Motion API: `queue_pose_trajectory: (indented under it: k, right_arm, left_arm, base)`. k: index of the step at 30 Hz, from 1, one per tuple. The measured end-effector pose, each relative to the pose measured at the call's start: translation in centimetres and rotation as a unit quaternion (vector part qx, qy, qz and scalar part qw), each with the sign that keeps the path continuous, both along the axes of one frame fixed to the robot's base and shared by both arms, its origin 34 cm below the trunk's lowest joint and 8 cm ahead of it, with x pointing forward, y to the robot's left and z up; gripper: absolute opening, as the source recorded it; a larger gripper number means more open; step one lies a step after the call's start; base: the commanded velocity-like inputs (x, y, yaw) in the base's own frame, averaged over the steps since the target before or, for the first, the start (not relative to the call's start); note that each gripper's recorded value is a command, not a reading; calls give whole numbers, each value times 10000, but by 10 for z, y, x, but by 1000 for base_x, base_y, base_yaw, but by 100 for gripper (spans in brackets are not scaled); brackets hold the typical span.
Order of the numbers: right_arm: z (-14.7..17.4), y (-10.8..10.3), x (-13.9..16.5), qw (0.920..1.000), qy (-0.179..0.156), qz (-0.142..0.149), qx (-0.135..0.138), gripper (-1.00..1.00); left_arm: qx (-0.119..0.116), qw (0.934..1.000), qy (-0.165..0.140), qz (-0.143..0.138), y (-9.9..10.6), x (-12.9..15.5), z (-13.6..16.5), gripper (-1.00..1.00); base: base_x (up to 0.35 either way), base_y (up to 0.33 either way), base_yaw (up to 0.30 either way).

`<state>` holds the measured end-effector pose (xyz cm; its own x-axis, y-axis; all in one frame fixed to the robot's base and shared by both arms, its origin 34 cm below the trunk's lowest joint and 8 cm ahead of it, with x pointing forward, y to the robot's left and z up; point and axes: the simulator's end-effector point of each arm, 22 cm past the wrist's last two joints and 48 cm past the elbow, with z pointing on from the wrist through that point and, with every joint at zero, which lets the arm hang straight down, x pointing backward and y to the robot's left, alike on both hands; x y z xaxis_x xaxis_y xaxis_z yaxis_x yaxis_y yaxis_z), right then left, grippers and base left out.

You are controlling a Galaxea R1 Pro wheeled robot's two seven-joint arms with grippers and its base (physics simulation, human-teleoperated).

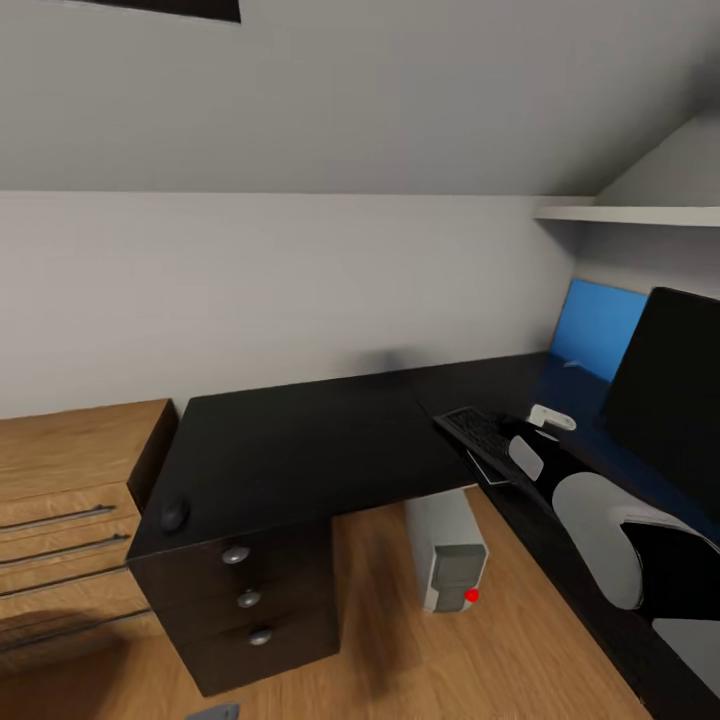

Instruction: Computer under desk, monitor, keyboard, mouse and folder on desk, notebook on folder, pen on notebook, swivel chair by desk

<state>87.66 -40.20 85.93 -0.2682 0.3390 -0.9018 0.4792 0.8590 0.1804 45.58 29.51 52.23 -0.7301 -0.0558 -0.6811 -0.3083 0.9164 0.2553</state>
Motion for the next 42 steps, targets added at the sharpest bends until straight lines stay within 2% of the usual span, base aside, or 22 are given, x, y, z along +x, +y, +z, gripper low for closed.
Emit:
queue_pose_trajectory:
  k: [15,38,42]
  right_arm:
    - [-7,3,-2,10000,43,23,12,100]
    - [-19,17,-4,9998,142,141,9,100]
    - [-22,27,-3,9996,158,220,26,100]
  left_arm:
    - [4,10000,2,5,1,0,0,100]
    - [-3,10000,11,4,0,-1,-1,100]
    - [-142,9997,-191,56,-13,9,7,100]
  base:
    - [0,0,-260]
    - [0,0,-15]
    - [0,0,0]
